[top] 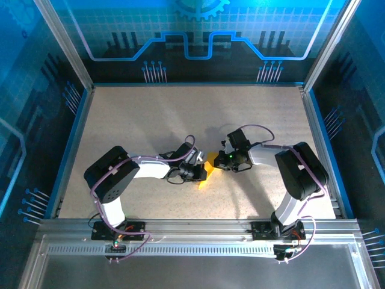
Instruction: Fold a paper plane with a square sheet of paper (fold left side to right side)
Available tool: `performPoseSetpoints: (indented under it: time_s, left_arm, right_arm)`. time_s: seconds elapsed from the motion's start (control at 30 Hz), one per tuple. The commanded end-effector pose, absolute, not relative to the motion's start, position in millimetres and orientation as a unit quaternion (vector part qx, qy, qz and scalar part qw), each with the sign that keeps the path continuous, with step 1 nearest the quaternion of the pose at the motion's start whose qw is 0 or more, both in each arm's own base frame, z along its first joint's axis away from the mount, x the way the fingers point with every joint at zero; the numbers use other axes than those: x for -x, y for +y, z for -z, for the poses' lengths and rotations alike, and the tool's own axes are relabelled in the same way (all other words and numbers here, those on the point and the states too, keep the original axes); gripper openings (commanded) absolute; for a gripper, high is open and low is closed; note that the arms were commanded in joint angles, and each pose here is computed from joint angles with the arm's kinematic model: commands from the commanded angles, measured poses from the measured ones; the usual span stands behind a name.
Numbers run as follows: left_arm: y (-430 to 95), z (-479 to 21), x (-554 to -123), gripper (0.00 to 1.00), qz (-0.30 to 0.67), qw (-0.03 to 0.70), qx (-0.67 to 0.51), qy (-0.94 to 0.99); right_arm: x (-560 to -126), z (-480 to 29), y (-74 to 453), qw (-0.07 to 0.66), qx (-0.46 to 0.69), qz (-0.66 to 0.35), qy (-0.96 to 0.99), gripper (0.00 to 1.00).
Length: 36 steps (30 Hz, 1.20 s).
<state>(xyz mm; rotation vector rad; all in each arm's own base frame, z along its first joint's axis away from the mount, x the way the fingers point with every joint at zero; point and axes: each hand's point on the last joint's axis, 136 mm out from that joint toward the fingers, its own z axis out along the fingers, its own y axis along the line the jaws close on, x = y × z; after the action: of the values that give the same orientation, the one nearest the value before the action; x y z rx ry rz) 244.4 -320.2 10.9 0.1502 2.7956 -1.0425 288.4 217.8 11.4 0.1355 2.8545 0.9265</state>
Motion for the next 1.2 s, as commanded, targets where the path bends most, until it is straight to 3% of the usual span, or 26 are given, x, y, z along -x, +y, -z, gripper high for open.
performPoseSetpoints:
  time_s: [0.0,0.63,1.17]
  left_arm:
    - [-257.2,56.4,-192.9,0.0,0.206,-0.02,-0.014,0.978]
    - [-256.1,55.8,-192.3,0.0,0.206,-0.017,-0.012,0.978]
    - [-260.0,48.6,-196.5,0.0,0.215,-0.005,-0.012,0.977]
  right_arm:
    - [-311.4,2.0,182.1,0.097,-0.075,-0.25,0.961,0.04]
    - [-351.4,-7.4,158.2,0.116,-0.103,-0.268,0.951,0.04]
    - [-340.3,-64.2,178.4,0.159,-0.074,-0.313,0.933,0.05]
